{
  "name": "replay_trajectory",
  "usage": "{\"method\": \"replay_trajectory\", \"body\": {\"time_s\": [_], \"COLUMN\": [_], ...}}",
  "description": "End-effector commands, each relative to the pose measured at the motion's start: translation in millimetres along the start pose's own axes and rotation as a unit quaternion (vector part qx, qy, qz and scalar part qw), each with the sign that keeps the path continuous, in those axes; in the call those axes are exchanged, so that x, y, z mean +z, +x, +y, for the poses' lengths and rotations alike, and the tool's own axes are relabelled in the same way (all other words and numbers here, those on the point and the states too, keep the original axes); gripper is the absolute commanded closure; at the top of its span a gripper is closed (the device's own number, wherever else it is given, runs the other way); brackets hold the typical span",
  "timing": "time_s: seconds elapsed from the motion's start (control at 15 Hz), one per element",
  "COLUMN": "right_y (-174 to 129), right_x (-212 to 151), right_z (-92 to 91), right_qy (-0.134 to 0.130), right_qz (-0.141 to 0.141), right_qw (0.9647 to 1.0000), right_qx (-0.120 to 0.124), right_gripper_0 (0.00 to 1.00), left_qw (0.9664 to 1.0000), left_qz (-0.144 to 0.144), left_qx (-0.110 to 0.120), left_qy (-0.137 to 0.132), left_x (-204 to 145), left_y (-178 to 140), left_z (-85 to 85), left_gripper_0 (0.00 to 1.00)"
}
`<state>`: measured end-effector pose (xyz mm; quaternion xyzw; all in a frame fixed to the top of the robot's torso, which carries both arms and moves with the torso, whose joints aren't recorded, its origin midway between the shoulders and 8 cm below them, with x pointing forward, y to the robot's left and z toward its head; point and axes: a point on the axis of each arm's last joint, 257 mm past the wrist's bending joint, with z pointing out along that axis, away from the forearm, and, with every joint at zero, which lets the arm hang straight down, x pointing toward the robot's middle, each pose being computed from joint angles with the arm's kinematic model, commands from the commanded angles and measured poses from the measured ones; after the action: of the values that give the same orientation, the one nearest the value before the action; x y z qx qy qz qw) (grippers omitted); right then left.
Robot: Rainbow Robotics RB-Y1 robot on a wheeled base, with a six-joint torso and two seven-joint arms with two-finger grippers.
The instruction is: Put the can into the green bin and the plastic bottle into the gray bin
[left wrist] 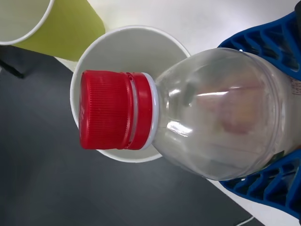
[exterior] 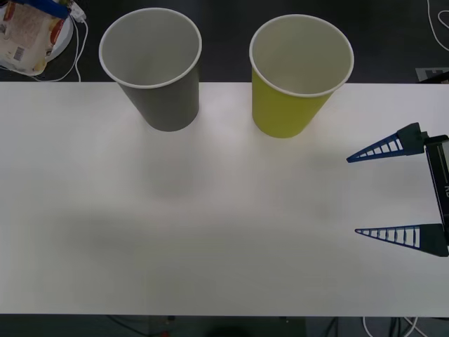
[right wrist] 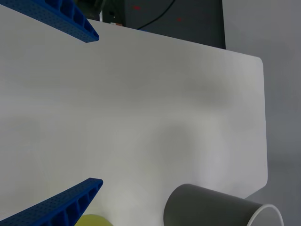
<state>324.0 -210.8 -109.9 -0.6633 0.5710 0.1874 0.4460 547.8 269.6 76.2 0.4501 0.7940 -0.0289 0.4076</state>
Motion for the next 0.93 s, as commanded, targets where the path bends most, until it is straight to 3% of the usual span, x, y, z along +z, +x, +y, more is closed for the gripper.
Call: {"method": "replay_trajectory", "body": {"time_s": [0.07, 0.33, 0.73, 0.93], "right_y": [0.0, 0.0, 0.0, 0.0], "right_x": [0.0, 0.0, 0.0, 0.0], "right_z": [0.0, 0.0, 0.0, 0.0], "right_qy": [0.000, 0.000, 0.000, 0.000], "right_qz": [0.000, 0.000, 0.000, 0.000], "right_qw": [1.0000, 1.0000, 1.0000, 1.0000], "right_qx": [0.000, 0.000, 0.000, 0.000], "right_gripper_0": [0.00, 0.00, 0.00, 0.00], "left_qw": [0.9998, 0.9992, 0.9974, 0.9946], "left_qz": [0.020, 0.029, 0.066, 0.097], "left_qx": [0.002, -0.010, 0.013, 0.032], "left_qy": [0.009, 0.026, 0.025, 0.017], "left_x": [11.9, 34.6, 50.9, 57.4], "left_y": [-14.0, -24.4, -44.0, -51.6], "left_z": [-1.5, -4.0, -10.3, -11.0], "left_gripper_0": [1.00, 1.00, 1.00, 1.00]}}
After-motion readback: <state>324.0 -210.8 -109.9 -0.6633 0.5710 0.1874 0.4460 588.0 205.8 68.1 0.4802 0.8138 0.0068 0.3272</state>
